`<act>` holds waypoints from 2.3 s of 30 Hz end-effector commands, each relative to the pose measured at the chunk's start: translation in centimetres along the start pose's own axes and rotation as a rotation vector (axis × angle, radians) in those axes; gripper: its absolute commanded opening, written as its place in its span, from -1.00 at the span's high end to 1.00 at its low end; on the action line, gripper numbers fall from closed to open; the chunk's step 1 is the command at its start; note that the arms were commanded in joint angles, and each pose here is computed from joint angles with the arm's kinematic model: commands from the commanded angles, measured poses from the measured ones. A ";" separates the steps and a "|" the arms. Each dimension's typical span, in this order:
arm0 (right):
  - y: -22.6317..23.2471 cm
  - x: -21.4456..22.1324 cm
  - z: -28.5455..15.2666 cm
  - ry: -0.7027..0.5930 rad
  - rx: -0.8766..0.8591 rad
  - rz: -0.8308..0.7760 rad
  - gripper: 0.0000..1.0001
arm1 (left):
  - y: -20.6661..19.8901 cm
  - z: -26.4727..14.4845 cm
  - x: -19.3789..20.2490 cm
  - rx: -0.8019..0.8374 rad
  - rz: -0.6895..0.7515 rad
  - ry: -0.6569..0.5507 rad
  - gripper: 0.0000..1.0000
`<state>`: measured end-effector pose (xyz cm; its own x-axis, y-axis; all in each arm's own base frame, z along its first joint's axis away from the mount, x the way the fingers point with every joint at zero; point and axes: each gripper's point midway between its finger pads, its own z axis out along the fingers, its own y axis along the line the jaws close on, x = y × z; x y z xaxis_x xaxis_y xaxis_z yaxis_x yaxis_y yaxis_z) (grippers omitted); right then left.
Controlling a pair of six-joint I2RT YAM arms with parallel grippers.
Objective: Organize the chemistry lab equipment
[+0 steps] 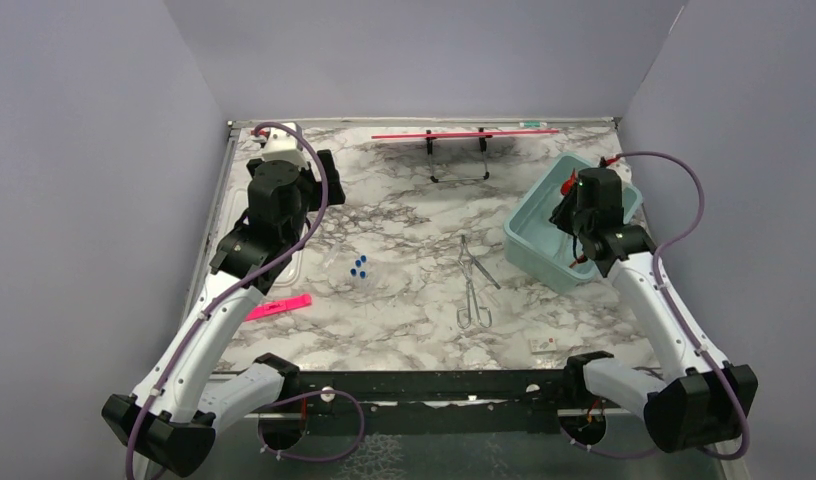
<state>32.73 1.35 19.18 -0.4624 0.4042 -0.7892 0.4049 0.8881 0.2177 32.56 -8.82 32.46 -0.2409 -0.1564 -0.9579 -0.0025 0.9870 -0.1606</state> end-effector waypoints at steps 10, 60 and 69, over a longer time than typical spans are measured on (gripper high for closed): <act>13.8 4.7 -8.4 0.064 -0.834 -0.291 0.08 | -0.2 -0.1 -0.2 0.008 -0.013 -0.027 -0.87; 12.4 17.9 -2.4 0.373 -0.462 -0.674 0.96 | -0.3 -0.5 -1.3 0.013 -0.016 -0.046 -0.87; 14.8 4.8 -8.0 -0.072 -0.525 -0.333 0.98 | -0.2 -0.6 -1.3 0.009 -0.015 -0.047 -0.87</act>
<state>28.29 19.63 16.96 -0.5999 -0.0868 -0.7953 -0.3188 0.9377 0.1381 32.55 -8.83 31.86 -0.2490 -0.1535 -0.9563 -0.0036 0.9875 -0.1576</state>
